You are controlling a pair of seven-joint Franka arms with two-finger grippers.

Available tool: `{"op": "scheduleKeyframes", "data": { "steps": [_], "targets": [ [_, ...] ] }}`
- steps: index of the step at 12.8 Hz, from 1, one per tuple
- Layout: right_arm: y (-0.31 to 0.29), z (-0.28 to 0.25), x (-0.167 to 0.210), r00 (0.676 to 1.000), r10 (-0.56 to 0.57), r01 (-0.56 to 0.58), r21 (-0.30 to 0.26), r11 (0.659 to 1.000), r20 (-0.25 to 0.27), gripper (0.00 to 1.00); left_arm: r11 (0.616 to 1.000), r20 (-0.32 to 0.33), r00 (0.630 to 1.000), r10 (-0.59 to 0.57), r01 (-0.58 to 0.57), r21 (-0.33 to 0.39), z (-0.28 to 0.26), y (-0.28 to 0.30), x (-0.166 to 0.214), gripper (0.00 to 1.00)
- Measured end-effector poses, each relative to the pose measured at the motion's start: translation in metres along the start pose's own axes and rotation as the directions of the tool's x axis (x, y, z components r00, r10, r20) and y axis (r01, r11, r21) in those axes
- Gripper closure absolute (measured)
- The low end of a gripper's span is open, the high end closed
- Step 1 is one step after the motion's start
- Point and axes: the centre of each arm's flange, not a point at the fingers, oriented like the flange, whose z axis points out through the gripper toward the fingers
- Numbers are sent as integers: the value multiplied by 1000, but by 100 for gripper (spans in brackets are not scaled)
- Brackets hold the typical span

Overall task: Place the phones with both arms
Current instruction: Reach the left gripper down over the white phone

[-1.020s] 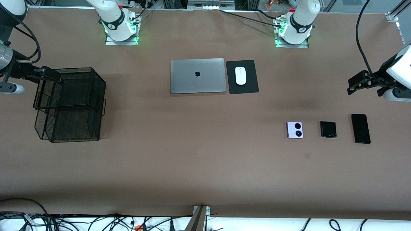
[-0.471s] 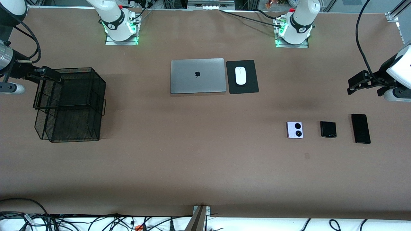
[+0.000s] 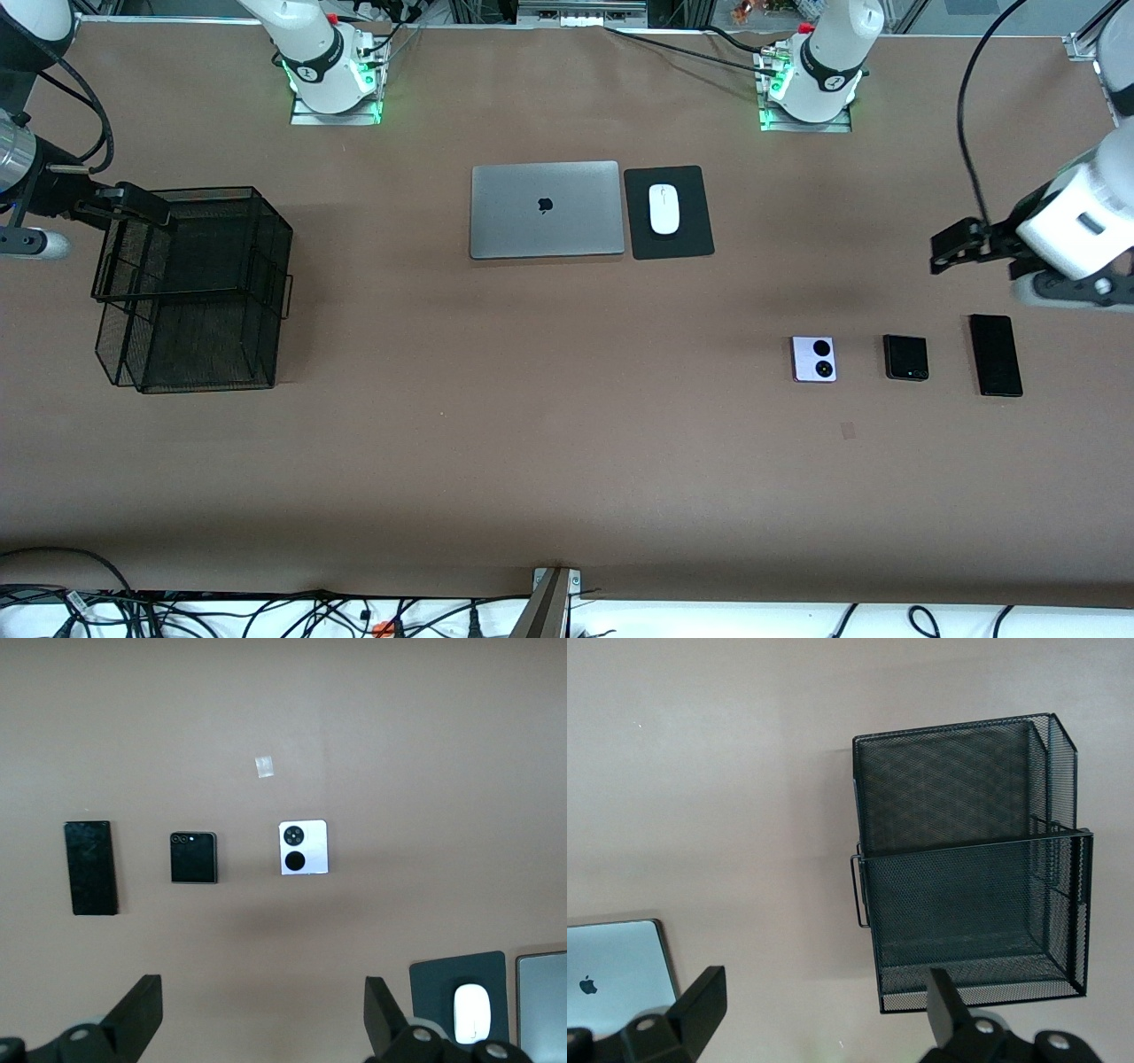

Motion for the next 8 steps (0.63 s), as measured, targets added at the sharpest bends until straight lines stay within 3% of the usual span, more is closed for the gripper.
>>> {"op": "scheduleKeyframes", "data": {
  "steps": [3, 8],
  "targets": [
    [-2, 0, 0, 1000, -3, 3, 0, 1000, 1, 0, 1000, 59, 998, 6, -6, 2, 65, 4, 29, 0],
    [-2, 0, -1, 1000, -3, 3, 0, 1000, 4, 0, 1000, 46, 999, 5, -4, -21, 204, -4, 52, 0]
  ]
}}
